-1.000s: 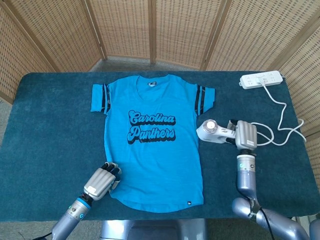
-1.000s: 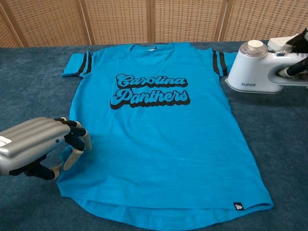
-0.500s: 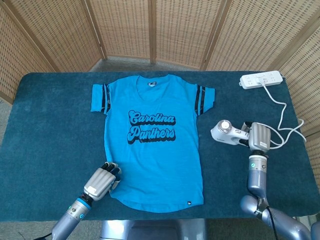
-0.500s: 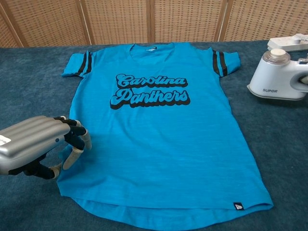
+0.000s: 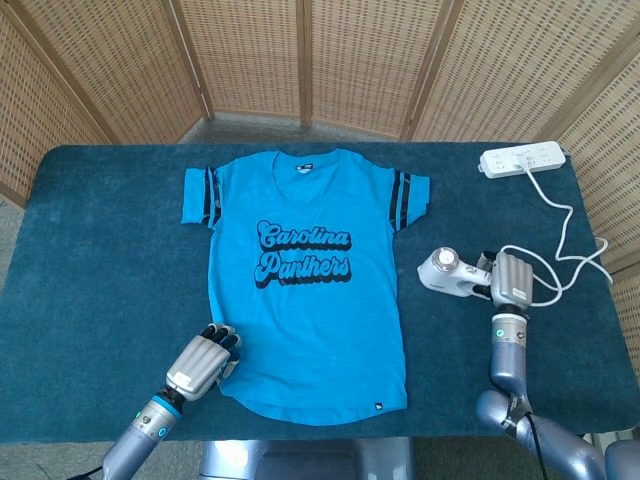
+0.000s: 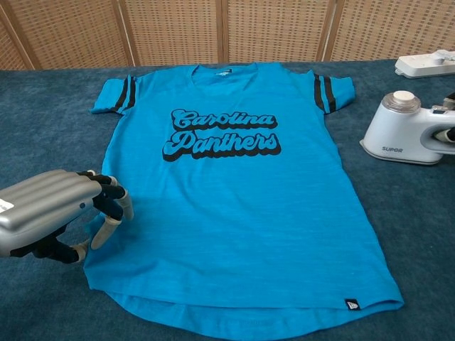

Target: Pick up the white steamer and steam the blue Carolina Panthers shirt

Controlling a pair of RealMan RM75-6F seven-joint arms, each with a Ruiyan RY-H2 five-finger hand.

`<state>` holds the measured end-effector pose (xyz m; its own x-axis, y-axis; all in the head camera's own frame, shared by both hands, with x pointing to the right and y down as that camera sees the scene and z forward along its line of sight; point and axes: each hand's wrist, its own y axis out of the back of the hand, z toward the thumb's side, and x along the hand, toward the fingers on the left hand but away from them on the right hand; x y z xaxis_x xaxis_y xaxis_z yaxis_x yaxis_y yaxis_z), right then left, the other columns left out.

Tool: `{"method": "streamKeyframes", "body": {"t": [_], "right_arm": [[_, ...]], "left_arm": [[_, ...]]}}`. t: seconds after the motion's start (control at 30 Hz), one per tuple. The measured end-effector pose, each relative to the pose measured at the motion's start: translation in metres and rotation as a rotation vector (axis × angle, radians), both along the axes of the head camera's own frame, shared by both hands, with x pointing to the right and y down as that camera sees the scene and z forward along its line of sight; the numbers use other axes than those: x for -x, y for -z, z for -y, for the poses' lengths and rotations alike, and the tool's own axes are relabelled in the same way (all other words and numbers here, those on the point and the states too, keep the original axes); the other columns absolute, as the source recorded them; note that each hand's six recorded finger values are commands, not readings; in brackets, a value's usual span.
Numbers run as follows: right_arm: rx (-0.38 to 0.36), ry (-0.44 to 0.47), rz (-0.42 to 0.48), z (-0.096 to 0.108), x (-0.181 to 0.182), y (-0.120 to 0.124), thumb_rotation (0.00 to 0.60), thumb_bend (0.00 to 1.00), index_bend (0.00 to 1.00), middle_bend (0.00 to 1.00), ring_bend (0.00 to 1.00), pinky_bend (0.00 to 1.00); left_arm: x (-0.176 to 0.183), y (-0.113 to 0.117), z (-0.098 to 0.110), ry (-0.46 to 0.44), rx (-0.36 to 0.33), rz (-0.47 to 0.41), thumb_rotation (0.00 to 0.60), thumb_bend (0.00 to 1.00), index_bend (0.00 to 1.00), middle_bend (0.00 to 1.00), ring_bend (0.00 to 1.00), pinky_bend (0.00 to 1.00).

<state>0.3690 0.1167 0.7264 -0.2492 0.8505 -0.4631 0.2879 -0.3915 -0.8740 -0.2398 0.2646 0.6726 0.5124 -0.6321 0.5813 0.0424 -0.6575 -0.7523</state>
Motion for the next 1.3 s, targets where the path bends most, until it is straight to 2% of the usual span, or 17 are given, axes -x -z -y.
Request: {"method": "streamKeyframes", "body": {"t": [0.37, 0.73, 0.93, 1.3], "right_arm": [[0.02, 0.013, 0.002, -0.002, -0.001, 0.0, 0.6, 0.35, 0.53, 0.53, 0.48, 0.41], [0.037, 0.053, 0.0, -0.007, -0.003, 0.002, 0.6, 0.35, 0.28, 0.3, 0.24, 0.21], [0.037, 0.07, 0.002, -0.009, -0.005, 0.007, 0.6, 0.35, 0.23, 0.26, 0.19, 0.17], [0.05, 0.112, 0.004, -0.022, -0.008, 0.018, 0.6, 0.35, 0.21, 0.25, 0.18, 0.15]], "left_arm": [[0.0, -0.001, 0.0, 0.001, 0.0, 0.0, 0.6, 0.45, 0.71, 0.35, 0.23, 0.19], [-0.001, -0.002, 0.0, -0.001, 0.002, -0.001, 0.6, 0.45, 0.71, 0.35, 0.23, 0.19], [-0.002, -0.003, 0.0, -0.002, 0.005, -0.001, 0.6, 0.45, 0.71, 0.35, 0.23, 0.19], [-0.001, -0.003, -0.001, -0.002, 0.006, -0.003, 0.6, 0.45, 0.71, 0.35, 0.23, 0.19]]}}
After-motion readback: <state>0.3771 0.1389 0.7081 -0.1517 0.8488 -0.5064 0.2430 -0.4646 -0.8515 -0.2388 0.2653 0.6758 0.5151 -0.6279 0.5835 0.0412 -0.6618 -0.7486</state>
